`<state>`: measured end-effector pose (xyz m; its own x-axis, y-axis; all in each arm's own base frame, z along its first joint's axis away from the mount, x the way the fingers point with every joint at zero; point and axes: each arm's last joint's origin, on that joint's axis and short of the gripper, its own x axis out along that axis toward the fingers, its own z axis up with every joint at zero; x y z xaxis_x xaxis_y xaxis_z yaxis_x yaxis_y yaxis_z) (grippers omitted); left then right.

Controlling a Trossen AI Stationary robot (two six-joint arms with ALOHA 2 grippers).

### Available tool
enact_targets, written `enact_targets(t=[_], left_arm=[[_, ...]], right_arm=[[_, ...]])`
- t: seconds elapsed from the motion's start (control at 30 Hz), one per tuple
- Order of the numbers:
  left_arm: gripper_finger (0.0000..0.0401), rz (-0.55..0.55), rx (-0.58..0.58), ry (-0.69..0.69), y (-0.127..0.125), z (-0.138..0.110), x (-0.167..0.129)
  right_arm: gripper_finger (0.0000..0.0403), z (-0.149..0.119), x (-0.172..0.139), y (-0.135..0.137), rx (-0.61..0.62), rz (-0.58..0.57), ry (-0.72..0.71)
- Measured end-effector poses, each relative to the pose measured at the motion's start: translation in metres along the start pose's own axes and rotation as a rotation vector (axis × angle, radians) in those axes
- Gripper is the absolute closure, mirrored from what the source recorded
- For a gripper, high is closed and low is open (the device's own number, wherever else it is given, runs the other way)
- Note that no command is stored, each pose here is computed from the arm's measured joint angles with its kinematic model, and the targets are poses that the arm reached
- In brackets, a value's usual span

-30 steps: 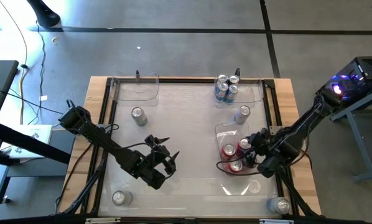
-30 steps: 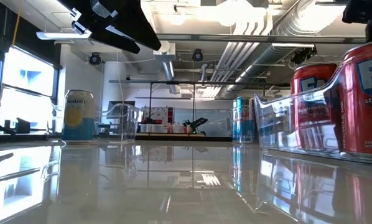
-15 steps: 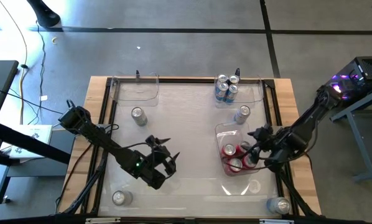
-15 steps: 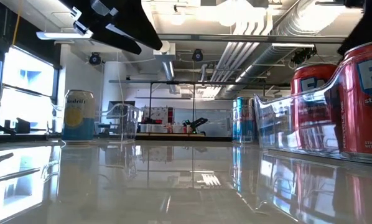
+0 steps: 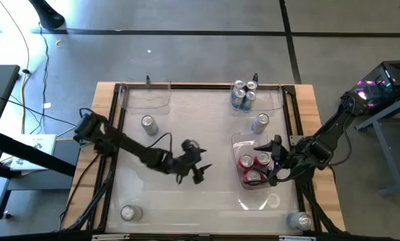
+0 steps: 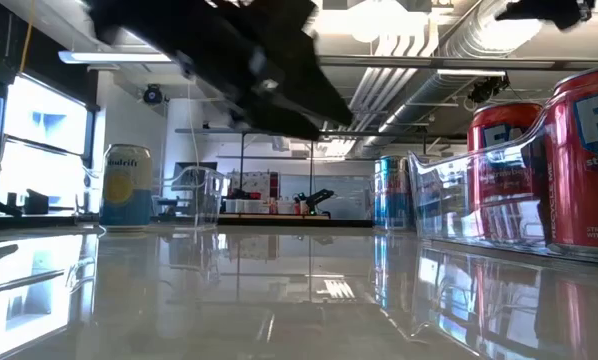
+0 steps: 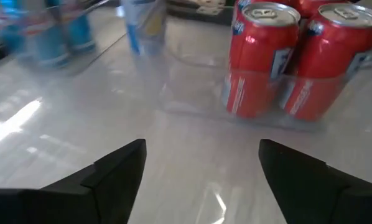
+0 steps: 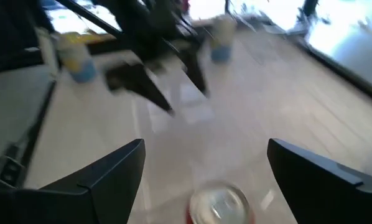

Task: Sort soda cans
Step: Put the top left white soda can into the top left transparent bin

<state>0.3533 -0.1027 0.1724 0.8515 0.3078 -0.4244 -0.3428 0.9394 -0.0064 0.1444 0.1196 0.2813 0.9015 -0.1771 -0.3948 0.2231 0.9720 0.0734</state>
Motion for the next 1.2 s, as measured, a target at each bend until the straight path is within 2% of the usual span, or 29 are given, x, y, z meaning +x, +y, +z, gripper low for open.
enact_targets(t=[0.13,0.33,0.53,0.67,0.87,1.0,1.1,1.2], left_arm=[[0.0125,-0.086,-0.005,-0.002,0.01,0.007,0.034],[0.0169,-0.119,0.016,0.05,0.014,0.001,0.079],[0.0205,-0.166,0.051,0.062,0.011,-0.003,0.113],[0.022,-0.189,0.06,0.027,0.009,0.005,0.127],[0.0227,-0.188,0.127,0.007,0.011,0.009,0.13],[0.0227,-0.17,0.156,0.057,0.014,0.014,0.124],[0.0227,-0.122,0.175,0.153,0.012,0.017,0.11],[0.0227,-0.058,0.228,0.226,0.003,0.028,0.079]], right_arm=[[0.0069,0.011,-0.001,0.007,-0.039,0.056,-0.076],[0.0069,0.016,-0.001,0.01,-0.058,0.074,-0.113],[0.0069,0.016,-0.001,0.01,-0.052,0.075,-0.113],[0.0069,0.015,-0.001,0.01,-0.047,0.076,-0.112],[0.0069,0.015,-0.001,0.01,-0.041,0.082,-0.105],[0.0069,0.014,-0.001,0.01,-0.04,0.087,-0.1],[0.0069,0.014,-0.001,0.01,-0.041,0.086,-0.095],[0.0069,0.013,-0.001,0.01,-0.046,0.084,-0.091]])
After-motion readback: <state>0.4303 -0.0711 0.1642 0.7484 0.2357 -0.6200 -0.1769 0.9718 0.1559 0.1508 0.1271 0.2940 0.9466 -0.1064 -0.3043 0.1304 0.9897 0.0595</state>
